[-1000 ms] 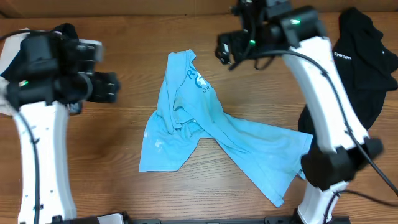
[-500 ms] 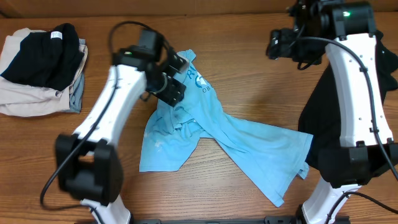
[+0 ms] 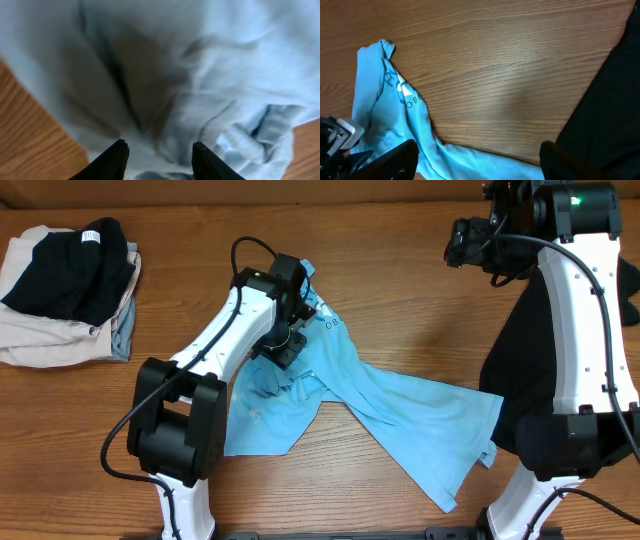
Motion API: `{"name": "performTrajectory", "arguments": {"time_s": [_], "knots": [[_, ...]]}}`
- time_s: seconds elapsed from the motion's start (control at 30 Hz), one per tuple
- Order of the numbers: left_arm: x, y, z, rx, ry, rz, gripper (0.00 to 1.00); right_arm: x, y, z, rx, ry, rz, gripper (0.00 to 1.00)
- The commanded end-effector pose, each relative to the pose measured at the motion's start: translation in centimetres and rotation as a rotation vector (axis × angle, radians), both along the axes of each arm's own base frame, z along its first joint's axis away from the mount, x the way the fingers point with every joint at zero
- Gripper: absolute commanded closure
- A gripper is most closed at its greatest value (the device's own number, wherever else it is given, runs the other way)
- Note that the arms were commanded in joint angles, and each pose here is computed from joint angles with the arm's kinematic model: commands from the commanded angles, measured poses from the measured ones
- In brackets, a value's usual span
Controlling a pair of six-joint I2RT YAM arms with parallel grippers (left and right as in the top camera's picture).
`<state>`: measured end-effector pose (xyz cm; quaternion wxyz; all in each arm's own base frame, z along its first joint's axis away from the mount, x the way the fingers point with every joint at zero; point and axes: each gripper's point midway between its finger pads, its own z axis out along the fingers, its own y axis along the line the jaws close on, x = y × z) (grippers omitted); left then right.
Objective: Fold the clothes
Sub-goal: 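Grasp the T-shirt's upper edge with the left gripper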
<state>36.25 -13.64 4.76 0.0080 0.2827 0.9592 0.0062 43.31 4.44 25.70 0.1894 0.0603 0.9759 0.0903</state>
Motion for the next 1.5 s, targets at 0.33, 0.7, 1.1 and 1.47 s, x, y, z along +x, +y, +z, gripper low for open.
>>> {"name": "performTrajectory", "arguments": {"time_s": [0.33,0.7,1.1,1.47], "knots": [[-0.6,-1.6,-0.7,-0.06,0.032,0.043,0.55,0.3,-0.2,-0.4,-0.009,0.004,-0.005,0.19],[-0.7,-1.5,-0.8,-0.053,0.035,0.042,0.66,0.7,-0.1,-1.7,-0.011,0.036,-0.005,0.19],[-0.8,-0.2,-2.0,0.012,0.019,0.043,0.74,0.7,-0.1,-1.7,-0.013,0.035,-0.002,0.2],[0.2,-0.6,-1.8,0.0,-0.021,0.089,0.96,0.5,-0.1,-1.8,-0.012,0.047,-0.001,0.26]]}}
